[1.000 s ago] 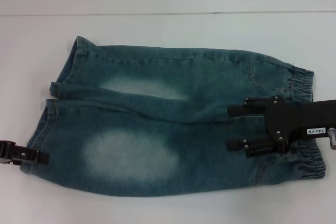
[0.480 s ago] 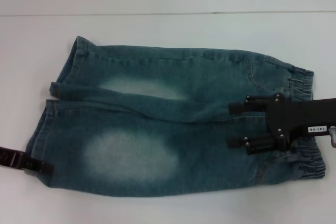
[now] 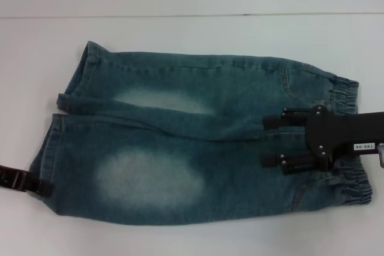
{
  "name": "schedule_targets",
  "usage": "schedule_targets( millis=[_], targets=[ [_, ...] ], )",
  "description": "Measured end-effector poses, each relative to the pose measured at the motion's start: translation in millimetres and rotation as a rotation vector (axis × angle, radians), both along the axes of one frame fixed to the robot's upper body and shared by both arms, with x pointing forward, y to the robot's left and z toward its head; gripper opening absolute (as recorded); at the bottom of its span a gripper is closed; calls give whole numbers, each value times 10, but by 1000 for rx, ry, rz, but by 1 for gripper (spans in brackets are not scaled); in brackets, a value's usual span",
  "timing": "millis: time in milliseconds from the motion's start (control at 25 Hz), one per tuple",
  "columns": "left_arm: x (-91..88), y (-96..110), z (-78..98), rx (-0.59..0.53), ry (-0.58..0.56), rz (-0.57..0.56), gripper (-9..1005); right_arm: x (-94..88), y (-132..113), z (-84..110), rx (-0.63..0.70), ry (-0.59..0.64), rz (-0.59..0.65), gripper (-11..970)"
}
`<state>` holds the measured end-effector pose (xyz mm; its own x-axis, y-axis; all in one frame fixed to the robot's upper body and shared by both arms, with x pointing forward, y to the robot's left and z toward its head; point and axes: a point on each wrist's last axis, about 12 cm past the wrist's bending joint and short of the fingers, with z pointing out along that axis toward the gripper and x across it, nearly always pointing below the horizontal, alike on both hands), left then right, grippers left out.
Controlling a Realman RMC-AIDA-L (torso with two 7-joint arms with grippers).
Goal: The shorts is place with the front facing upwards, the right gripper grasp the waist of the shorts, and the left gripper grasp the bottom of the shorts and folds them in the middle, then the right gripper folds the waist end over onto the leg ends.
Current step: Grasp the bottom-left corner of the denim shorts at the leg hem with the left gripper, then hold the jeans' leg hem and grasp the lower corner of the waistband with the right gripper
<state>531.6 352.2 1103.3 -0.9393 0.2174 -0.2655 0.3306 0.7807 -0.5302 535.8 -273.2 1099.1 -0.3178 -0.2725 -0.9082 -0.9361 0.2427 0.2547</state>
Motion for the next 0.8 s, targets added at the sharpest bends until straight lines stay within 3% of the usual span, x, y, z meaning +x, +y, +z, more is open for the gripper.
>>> schedule_targets(
  millis=[160, 360, 520, 640, 720, 760, 800],
  targets=[
    [-4, 2, 13, -5, 4, -5, 0, 16, -19, 18, 11, 7, -21, 880],
    [42, -49, 70, -37, -12, -16, -1, 127, -127, 151, 38, 84, -102, 880],
    [110, -63, 148, -65, -39, -5, -1, 278, -248, 462, 9, 241, -171, 880],
    [153, -67, 204, -83, -55, 2, 0, 347, -350, 716, -77, 298, -214, 880],
    [172, -76, 224, -87, -61, 0, 0, 358, -393, 799, -154, 325, -223, 879],
    [182, -82, 233, -88, -63, -2, 0, 356, -437, 878, -259, 349, -214, 879],
    [191, -90, 241, -88, -65, -4, 0, 356, -437, 878, -259, 349, -214, 879]
  ],
)
